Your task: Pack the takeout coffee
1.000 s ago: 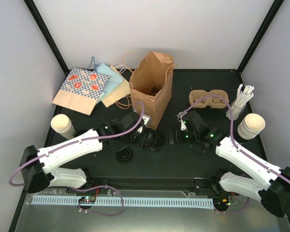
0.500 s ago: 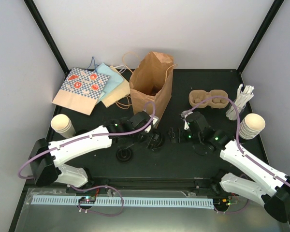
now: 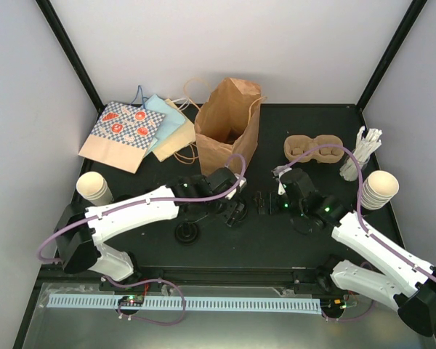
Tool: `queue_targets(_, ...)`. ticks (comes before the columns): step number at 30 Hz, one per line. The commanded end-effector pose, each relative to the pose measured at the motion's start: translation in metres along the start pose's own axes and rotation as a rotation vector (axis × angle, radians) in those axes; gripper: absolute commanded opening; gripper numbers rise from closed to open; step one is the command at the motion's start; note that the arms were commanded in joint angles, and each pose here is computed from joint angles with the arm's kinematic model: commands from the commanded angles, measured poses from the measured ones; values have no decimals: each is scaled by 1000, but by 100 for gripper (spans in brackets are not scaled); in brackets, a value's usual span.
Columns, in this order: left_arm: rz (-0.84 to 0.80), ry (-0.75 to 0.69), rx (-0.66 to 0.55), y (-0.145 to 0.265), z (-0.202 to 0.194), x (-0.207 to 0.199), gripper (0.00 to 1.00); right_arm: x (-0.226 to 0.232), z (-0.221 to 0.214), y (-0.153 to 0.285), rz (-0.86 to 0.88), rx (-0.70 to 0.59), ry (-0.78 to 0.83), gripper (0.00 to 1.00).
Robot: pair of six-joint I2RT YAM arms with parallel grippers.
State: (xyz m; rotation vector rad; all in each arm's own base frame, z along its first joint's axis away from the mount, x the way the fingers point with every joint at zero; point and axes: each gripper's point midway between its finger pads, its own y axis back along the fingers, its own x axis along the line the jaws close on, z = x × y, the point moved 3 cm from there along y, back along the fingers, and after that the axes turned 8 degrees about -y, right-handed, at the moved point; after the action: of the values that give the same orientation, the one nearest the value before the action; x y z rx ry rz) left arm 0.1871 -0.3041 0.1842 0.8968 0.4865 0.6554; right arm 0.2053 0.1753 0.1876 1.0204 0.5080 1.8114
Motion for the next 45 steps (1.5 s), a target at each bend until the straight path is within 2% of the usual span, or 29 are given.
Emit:
queue_targets(1, 24, -32, -10, 3, 11, -2, 64, 0, 6, 3, -4, -34, -2, 100)
queue_targets(17, 135, -65, 54, -19, 5, 7, 63, -4, 3, 5, -17, -35, -1, 100)
queue_targets(32, 133, -79, 94, -34, 1, 4, 63, -5, 0, 2, -18, -22, 1, 100)
queue_targets(42, 164, -77, 214, -46, -13, 6, 60, -10, -20, -13, 8, 43, -71, 100)
queue_targets(45, 167, -74, 235, -49, -18, 7, 60, -10, -27, -21, 50, 77, -112, 89)
